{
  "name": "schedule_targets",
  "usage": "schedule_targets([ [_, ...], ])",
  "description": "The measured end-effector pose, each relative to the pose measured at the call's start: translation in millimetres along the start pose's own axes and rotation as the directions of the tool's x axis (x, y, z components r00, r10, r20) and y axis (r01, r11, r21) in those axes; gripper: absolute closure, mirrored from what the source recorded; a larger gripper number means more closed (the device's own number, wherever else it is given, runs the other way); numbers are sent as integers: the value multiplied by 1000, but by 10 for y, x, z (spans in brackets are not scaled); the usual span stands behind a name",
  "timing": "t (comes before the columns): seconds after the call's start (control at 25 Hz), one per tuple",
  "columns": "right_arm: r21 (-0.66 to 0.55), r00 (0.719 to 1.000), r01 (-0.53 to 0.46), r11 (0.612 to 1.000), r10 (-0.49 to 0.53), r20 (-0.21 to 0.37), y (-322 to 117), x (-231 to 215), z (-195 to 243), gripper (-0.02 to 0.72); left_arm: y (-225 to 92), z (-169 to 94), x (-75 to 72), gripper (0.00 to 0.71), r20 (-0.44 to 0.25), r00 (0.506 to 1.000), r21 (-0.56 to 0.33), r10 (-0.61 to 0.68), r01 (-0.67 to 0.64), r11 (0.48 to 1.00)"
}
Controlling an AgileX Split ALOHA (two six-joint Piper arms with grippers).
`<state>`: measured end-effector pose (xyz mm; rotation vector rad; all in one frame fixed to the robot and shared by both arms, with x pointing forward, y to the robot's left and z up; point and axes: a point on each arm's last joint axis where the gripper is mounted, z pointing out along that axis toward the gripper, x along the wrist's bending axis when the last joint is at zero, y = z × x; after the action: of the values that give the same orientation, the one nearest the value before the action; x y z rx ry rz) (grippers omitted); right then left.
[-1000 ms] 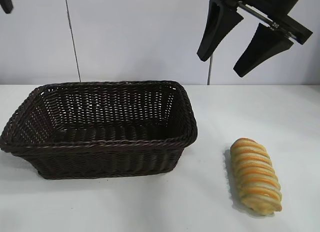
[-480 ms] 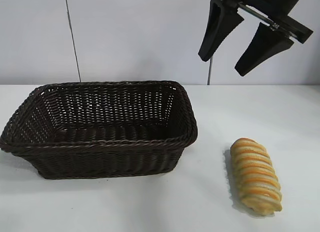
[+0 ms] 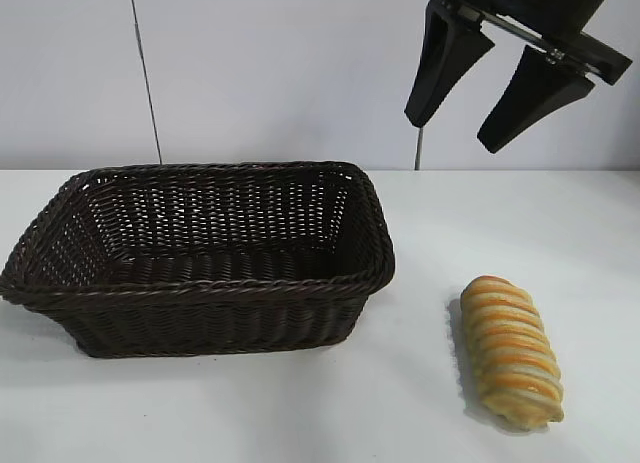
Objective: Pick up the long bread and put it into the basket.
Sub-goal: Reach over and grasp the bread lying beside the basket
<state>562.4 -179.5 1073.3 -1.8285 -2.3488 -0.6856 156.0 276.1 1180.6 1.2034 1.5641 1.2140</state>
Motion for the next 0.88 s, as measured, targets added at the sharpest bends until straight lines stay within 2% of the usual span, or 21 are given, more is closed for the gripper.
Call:
schedule_targets([
  [0.28, 0, 1000, 0, 1000, 0, 0, 0, 0, 0, 242, -718, 517, 98, 199, -65, 998, 219, 21, -7, 976],
  [0.56, 0, 1000, 0, 1000, 0, 0, 0, 0, 0, 242, -1154, 906, 157, 200, -94, 994, 412, 47, -4, 911],
  [0.68, 0, 1000, 0, 1000, 0, 1, 0, -1, 0, 242, -1179, 911, 167, 200, -96, 994, 411, 45, -1, 912],
  [0.88, 1, 1000, 3, 1000, -3, 6, -1, -6, 0, 242, -1175, 917, 201, 200, -22, 997, 411, 73, -57, 910],
])
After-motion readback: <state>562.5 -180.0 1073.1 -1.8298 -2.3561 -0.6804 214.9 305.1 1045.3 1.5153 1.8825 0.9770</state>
